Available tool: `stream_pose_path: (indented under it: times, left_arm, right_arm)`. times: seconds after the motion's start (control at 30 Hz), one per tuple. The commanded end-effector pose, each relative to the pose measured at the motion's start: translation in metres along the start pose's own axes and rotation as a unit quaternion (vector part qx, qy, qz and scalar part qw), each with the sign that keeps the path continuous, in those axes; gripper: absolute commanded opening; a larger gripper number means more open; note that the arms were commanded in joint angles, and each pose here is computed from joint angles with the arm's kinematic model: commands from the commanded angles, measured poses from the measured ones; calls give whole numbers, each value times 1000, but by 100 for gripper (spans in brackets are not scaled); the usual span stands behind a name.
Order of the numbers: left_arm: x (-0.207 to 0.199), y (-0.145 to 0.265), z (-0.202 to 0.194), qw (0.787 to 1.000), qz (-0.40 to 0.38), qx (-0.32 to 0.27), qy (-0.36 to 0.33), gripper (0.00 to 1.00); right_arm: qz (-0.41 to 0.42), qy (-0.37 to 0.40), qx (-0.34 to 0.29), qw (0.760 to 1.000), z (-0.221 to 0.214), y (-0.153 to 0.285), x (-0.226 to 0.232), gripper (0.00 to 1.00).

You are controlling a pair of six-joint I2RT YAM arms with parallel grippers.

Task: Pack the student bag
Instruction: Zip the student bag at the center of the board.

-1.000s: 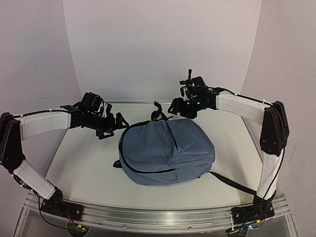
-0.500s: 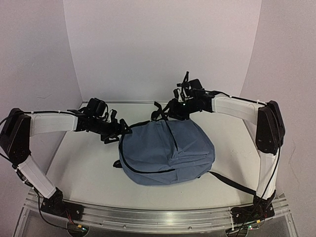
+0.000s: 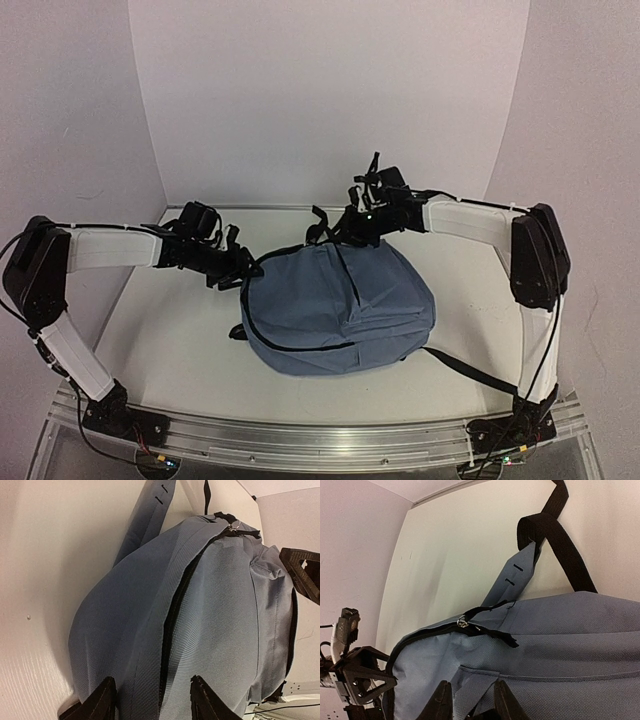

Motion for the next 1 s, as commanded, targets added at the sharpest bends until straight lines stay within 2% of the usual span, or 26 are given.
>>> stream_pose_path:
  times: [0.0,0.03,0.17,0.23,0.63,0.97]
  left_arm:
    - [-4,-2,2,1000,-15,-5,-12,37]
    - [-3,-3,3,1000,-13,-7,-12,31]
    - [-1,-3,5,1000,-6,-15,-3,9]
    - [0,-2,7,1000,-2,-22,3,1]
    - [7,-1,10,999,14,-41,26,0]
    - [15,-3,10,998,23,-49,36,0]
  right_arm:
    - [6,11,-15,1000,5,0,4,4]
    - [8,13,-16,1000,6,2,6,0]
    - [17,19,-33,999,10,22,15,0]
    - [24,21,-39,999,8,31,19,0]
    - [35,20,-36,999,-28,72,41,0]
    - [21,9,-10,1000,-69,77,44,0]
Point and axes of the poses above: each gripper's point midway between its finger pads, its own y axis back along the fingers, its own x axis along the line the jaws close on, z = x × y, the point moved 3 cm from there along y, back along the fingers, and after that the axes turned 13 degrees about y, right-handed, at the moved point
